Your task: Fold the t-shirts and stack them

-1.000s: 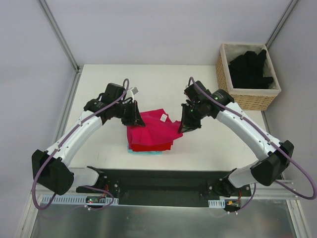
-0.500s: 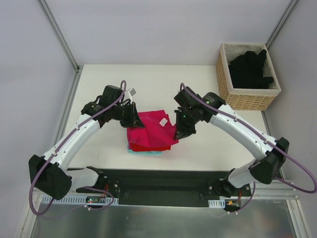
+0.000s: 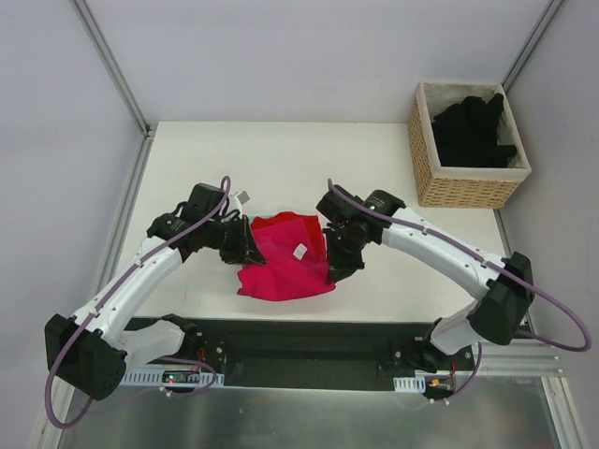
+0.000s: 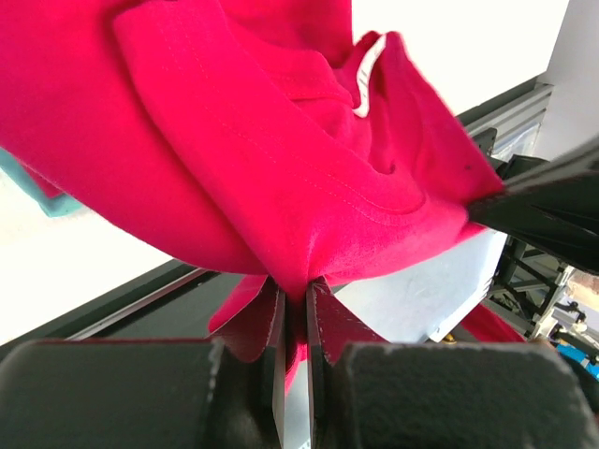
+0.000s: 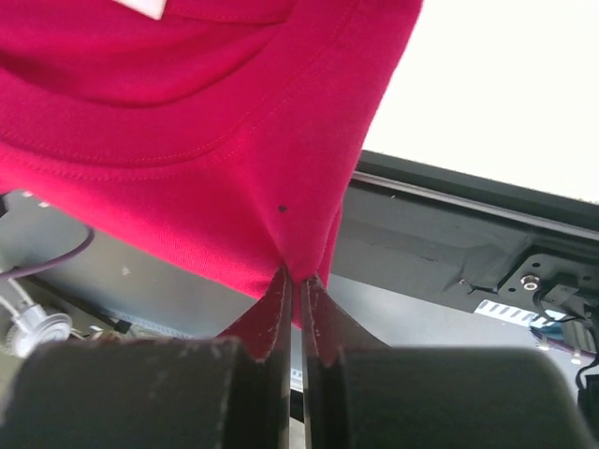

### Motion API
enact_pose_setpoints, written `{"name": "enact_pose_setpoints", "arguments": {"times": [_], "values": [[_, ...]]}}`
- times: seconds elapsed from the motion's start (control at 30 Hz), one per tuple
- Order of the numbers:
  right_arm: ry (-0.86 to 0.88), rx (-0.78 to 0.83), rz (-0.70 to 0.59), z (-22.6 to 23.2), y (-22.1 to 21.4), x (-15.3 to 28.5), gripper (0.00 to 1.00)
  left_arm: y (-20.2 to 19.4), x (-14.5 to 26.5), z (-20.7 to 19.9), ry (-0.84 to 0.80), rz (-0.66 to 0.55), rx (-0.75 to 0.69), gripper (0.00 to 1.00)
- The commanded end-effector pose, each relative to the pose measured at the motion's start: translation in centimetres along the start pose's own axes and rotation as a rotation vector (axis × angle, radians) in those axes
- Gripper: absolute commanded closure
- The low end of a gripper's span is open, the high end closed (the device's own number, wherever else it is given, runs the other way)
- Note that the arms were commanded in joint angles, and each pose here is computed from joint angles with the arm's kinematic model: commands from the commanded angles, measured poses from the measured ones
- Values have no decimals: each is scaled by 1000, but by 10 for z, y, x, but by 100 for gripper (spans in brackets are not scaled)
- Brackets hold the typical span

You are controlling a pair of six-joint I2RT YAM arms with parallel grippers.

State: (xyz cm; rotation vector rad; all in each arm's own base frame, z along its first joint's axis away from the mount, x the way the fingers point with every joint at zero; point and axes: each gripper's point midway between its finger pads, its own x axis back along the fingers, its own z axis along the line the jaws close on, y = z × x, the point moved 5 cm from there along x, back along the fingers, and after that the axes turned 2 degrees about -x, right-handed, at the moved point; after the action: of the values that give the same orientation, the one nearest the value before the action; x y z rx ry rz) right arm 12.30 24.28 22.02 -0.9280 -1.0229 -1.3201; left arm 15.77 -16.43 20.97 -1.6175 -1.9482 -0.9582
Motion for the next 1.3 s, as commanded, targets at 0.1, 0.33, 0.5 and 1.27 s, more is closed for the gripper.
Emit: {"name": "enact_pose_setpoints", "arguments": {"times": [0.1,0.33,0.5,1.27], "values": [[-144,116,78,-6,15,-51,98,9,-1,-6,-3,-7,2,99],[-253,218,-175,-2,59,-32,62,23,1,-16,-17,-17,-26,80],[-250,193,-352,-5,67,12,55,35,2,-26,-32,-26,-47,70],[-74,260,-212,-6,58,-36,53,43,-18,-18,9,41,-38,66]]}}
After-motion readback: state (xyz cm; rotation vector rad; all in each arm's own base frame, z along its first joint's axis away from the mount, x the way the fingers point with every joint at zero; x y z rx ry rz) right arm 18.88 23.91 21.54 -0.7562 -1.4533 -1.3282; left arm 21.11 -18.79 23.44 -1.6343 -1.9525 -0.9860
